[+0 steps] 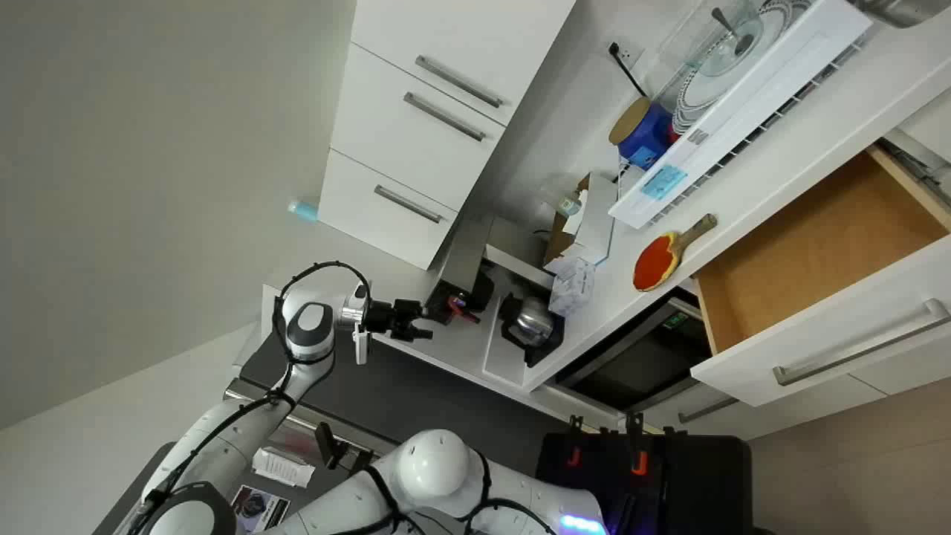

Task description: Push the button on the coffee machine

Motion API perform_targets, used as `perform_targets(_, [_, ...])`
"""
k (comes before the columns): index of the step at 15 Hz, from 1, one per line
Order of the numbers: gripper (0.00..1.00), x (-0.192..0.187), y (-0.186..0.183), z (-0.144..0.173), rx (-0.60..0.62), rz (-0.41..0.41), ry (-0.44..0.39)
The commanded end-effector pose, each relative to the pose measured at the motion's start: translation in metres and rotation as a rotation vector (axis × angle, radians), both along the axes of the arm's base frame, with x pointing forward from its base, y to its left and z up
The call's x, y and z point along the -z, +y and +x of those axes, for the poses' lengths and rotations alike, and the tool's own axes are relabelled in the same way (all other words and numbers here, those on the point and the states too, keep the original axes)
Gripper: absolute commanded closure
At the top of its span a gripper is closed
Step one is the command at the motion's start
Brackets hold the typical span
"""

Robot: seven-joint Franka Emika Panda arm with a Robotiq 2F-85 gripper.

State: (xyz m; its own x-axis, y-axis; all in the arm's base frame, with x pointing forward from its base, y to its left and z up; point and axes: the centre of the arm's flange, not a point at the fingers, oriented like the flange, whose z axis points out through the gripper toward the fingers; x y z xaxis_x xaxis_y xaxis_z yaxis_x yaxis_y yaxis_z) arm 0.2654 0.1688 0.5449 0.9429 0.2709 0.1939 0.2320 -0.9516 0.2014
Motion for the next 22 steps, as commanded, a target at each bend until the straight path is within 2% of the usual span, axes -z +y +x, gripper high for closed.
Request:
perform_targets(1, [0.0,0.0,0.0,0.0,0.0,0.0,0.0])
perform_targets(6, [0.0,0.0,0.0,0.0,0.0,0.0,0.0])
perform_targets(11, [0.0,-0.003,0.045,0.001,-0.109,0.075,-0.094])
perform_targets(14, [0.0,-0.003,0.072,-0.004,-0.166,0.138,-0.117])
perform_targets(22, [0.0,0.023,0.154,0.016,-0.103,0.281,-0.246])
